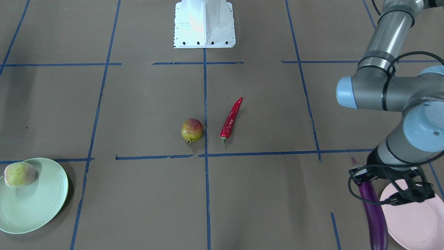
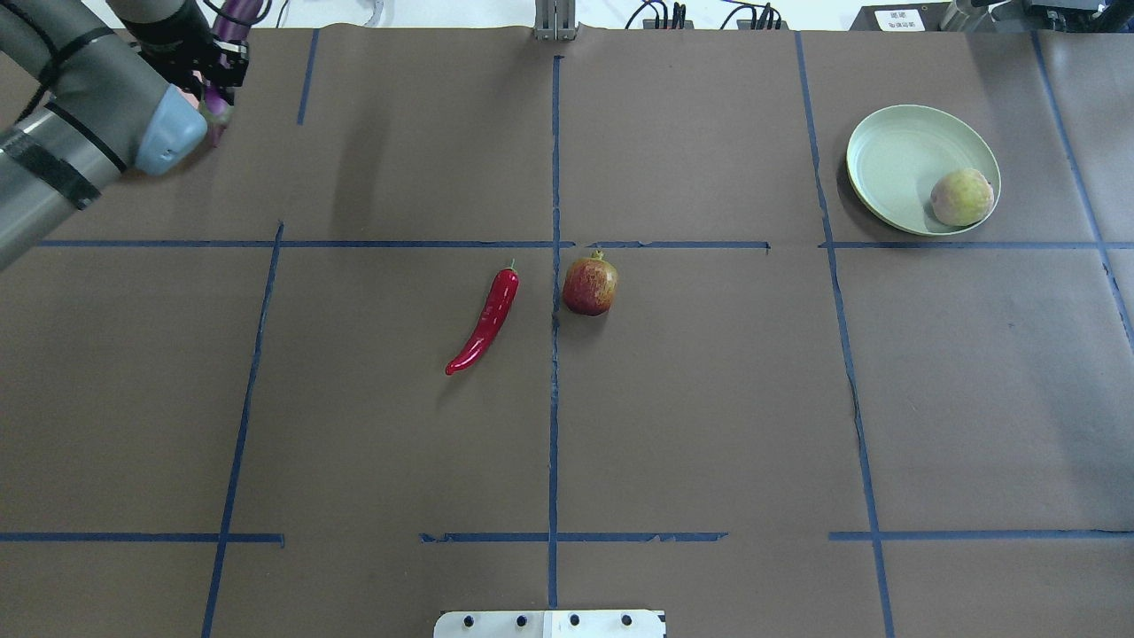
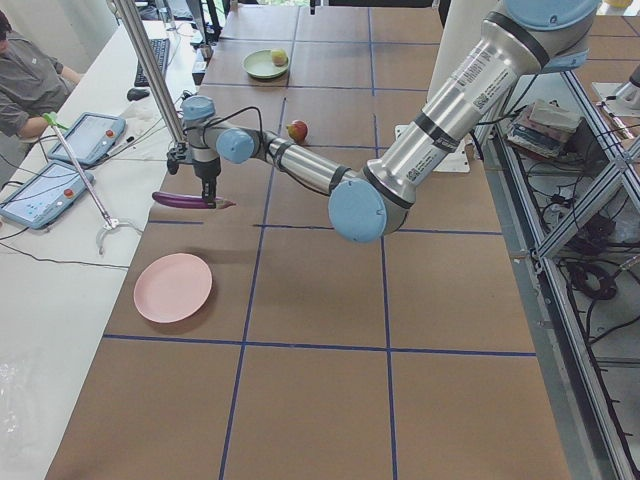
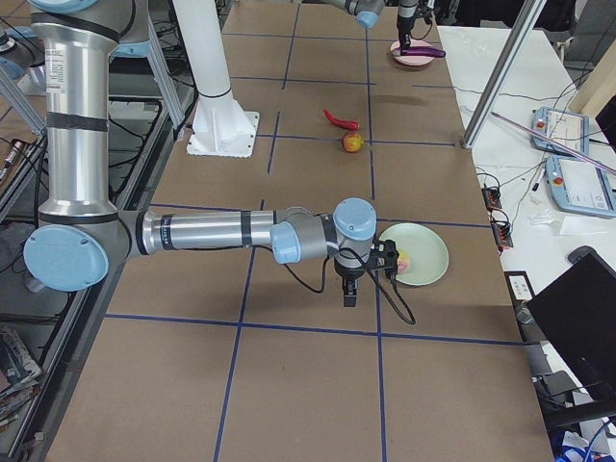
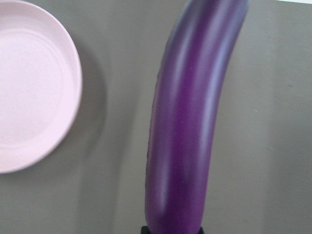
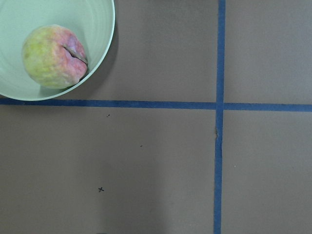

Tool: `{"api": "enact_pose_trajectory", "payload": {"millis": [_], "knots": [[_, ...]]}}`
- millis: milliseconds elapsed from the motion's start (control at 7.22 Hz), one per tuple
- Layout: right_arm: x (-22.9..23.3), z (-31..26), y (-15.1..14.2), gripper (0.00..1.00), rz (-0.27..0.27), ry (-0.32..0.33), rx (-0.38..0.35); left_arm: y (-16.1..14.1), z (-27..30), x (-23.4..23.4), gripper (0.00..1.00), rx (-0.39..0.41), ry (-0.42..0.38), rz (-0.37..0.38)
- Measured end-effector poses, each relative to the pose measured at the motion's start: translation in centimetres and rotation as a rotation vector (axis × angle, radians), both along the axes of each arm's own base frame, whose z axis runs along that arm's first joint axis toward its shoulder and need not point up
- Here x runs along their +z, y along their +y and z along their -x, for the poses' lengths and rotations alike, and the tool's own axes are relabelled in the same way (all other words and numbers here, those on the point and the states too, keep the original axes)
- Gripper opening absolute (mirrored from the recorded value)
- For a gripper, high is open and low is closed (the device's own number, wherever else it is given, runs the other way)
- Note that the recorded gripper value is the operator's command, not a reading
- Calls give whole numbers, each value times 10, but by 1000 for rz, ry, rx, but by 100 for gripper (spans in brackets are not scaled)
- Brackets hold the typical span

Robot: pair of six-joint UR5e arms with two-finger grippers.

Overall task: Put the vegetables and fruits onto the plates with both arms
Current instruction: 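Carry the eggplant onto the pink plate with the left gripper while the right reaches out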

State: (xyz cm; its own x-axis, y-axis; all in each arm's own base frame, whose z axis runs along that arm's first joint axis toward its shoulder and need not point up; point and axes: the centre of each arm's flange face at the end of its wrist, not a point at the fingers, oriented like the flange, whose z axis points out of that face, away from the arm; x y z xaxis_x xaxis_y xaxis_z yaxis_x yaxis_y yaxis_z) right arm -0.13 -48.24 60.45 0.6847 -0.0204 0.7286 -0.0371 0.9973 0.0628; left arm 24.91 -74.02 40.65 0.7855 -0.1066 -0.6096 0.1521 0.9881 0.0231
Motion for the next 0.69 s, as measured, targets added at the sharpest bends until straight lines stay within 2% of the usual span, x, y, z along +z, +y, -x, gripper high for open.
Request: {"api": "enact_pose_trajectory", "payload": {"millis": [138, 415, 554, 692], "knots": [[-4, 1, -1, 100, -7, -10, 9, -16, 29, 44, 0, 43, -26, -7], [-15, 7, -6, 100, -15, -29, 31, -29, 51, 136, 1, 73, -36, -33], [-19, 15, -6, 100, -27, -39, 22, -28, 56, 170, 15, 78, -35, -45], [-23, 26, -8, 100, -36, -44, 4, -27, 62, 184, 46, 78, -37, -50]]}}
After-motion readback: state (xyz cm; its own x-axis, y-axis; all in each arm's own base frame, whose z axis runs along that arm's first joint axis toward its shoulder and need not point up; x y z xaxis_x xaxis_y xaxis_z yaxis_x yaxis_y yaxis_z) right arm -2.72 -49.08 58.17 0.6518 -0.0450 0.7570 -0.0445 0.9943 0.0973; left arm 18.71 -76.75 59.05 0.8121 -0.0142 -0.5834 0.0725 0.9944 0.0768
